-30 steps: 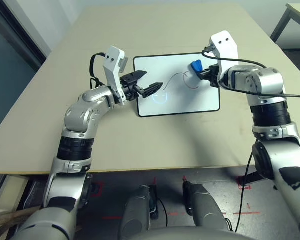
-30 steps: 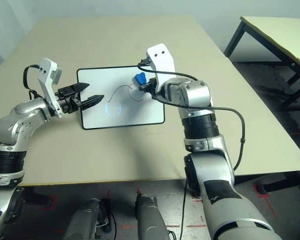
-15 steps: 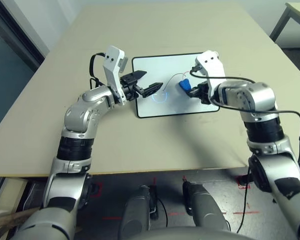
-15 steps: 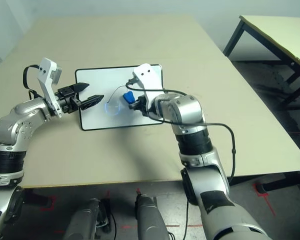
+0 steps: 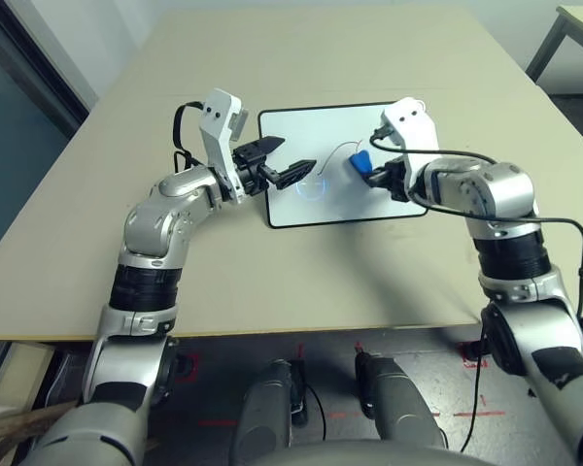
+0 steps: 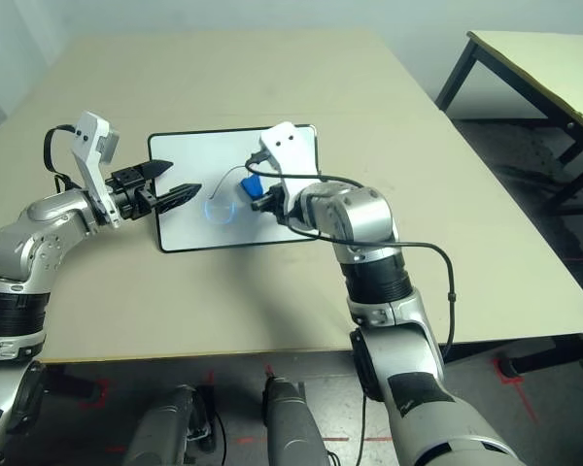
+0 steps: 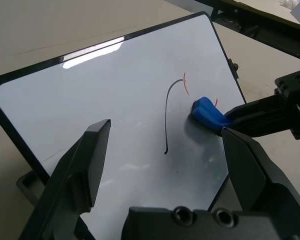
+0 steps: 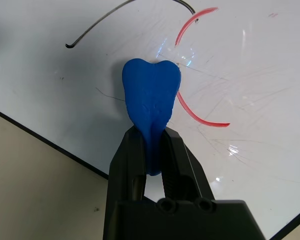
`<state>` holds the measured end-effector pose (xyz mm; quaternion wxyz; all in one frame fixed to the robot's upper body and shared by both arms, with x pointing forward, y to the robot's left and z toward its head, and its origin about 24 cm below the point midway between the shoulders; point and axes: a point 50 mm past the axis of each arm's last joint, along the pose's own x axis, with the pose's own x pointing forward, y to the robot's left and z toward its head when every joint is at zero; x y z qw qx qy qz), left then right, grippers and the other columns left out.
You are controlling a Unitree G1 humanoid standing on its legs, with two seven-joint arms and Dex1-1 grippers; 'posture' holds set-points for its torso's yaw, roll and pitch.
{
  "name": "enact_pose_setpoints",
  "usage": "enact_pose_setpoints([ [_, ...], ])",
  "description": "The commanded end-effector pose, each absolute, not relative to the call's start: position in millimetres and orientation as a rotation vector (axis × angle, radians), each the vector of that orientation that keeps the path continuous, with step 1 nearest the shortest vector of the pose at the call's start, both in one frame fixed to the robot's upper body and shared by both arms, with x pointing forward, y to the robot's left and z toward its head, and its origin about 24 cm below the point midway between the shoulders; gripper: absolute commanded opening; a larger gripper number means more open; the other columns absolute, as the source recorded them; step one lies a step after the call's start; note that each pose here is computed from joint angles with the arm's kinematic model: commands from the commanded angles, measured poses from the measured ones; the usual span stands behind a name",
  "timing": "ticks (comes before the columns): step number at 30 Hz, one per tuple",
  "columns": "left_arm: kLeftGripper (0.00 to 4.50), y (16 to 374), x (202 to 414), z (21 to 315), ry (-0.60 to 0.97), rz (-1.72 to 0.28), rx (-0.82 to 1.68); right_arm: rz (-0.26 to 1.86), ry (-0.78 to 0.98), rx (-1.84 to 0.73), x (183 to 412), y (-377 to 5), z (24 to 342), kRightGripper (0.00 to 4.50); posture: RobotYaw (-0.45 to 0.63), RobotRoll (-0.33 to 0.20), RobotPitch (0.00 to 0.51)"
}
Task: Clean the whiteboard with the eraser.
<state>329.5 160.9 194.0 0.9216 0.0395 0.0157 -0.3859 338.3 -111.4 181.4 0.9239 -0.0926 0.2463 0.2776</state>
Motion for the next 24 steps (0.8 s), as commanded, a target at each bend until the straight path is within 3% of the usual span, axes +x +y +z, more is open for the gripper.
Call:
enact_pose_setpoints([
  [1,4.5,161.6,329.0,192.5,0.04,-0.794,0.086,0.483,0.444,-0.173,354.3,-123.4,195.9,0.41,-0.11,0.0,0.158],
  [7,4.5,160.5,328.0,191.4,0.042,-0.795,0.082,0.439,0.353,-0.13,371.3,-125.1,214.0,0.4,-0.11,0.0,0.162],
  [18,4.5,160.6,327.1,191.0,0.042,-0.791,0.08,0.562,0.516,-0.165,337.9,-108.8,180.4,0.4,-0.11,0.0,0.164],
  [24,4.5,159.8,327.4,191.1,0.043,-0.795,0.08,0.477,0.425,-0.156,359.9,-118.4,208.5,0.4,-0.12,0.0,0.164],
])
